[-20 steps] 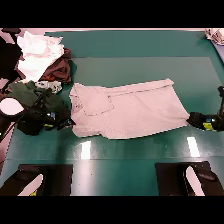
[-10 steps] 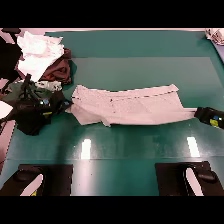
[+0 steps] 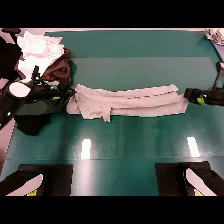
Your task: Fold the shirts.
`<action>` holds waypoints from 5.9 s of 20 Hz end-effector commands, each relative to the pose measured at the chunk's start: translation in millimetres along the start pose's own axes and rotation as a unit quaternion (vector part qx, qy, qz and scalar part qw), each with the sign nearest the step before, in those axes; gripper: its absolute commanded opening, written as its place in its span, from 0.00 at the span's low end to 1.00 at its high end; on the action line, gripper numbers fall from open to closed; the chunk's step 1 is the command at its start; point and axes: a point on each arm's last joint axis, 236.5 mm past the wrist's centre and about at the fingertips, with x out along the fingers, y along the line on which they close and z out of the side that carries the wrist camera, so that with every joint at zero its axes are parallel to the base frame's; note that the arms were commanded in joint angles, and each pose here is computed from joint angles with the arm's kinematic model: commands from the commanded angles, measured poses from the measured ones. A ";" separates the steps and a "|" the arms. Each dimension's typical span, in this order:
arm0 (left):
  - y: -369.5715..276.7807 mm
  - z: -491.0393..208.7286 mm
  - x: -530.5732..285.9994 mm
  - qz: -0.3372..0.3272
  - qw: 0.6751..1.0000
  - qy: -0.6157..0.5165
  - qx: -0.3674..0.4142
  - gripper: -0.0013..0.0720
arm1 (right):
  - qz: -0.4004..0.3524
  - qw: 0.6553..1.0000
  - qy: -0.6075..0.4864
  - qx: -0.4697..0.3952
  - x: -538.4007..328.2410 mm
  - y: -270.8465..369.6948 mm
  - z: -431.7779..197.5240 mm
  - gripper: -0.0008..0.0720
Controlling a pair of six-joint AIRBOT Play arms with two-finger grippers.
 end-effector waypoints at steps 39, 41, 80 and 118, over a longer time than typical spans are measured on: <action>-51.5 14.1 63.5 0.068 0.915 0.129 0.377 0.06 | 0.231 0.943 0.190 0.148 72.6 -69.5 -8.8 0.98; -42.6 -0.8 84.1 0.102 0.885 0.162 0.423 0.06 | 0.235 0.944 0.197 0.120 80.2 -64.9 -8.5 0.98; -80.4 -158.9 214.9 -0.050 0.852 0.241 0.462 0.05 | 0.362 0.909 0.200 0.048 5.5 156.2 39.4 0.03; -31.0 91.4 -69.5 0.240 0.895 0.041 0.373 0.05 | 0.521 0.809 0.239 0.132 0.4 520.2 -120.5 0.03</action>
